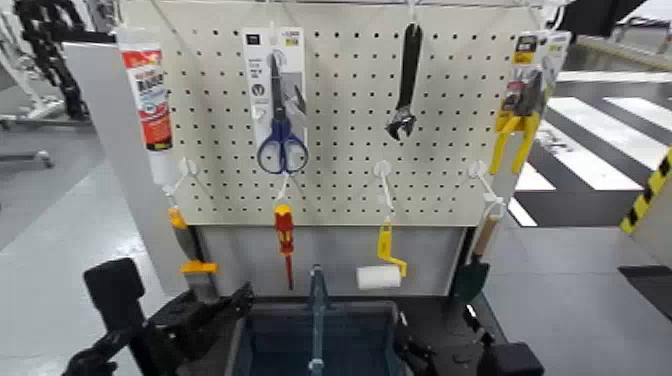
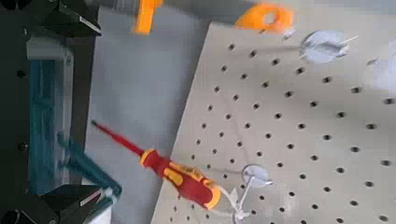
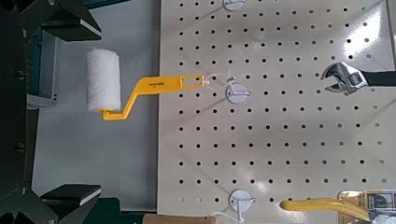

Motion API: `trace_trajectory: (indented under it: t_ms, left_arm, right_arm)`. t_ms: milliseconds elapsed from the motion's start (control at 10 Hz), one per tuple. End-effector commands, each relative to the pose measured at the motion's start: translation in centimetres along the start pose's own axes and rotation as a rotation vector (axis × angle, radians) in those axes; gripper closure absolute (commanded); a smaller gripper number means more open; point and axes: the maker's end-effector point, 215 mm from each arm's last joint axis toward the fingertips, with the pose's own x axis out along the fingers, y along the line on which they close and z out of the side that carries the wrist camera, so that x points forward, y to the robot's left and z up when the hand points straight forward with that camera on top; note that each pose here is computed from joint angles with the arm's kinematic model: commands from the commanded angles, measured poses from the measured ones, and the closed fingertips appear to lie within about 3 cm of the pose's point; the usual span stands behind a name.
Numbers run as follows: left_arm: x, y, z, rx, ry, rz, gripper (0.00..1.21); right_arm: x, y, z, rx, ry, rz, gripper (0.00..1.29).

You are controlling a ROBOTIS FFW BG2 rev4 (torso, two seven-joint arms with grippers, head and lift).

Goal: Place the crate on the table.

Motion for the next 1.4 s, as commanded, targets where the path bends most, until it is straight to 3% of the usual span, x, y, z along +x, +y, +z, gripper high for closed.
trace_trajectory:
  t_ms: [100, 500, 800, 1400]
  left_arm:
    - [-1.7, 2.2, 1.0, 0.135, -0.098, 0.097, 0.11]
    - [-4.0, 3.3, -0.3, 0.317, -0.183, 0.184, 0.11]
    - [-5.0, 3.0, -1.7, 0.365, -0.21, 0.206, 0.11]
    - [-5.5, 2.3, -1.8, 0.387, -0.24, 0.209, 0.11]
  right_arm:
    - [0.0, -0.1, 0.1, -0.001, -0.002, -0.001, 0.14]
    - [-0.1, -0.2, 0.2, 0.0, -0.003, -0.005, 0.14]
    - [-0.3, -0.4, 0.2, -0.001, -0.002, -0.009, 0.14]
    - [-0.3, -0.5, 0.1, -0.002, -0.002, -0.009, 0.14]
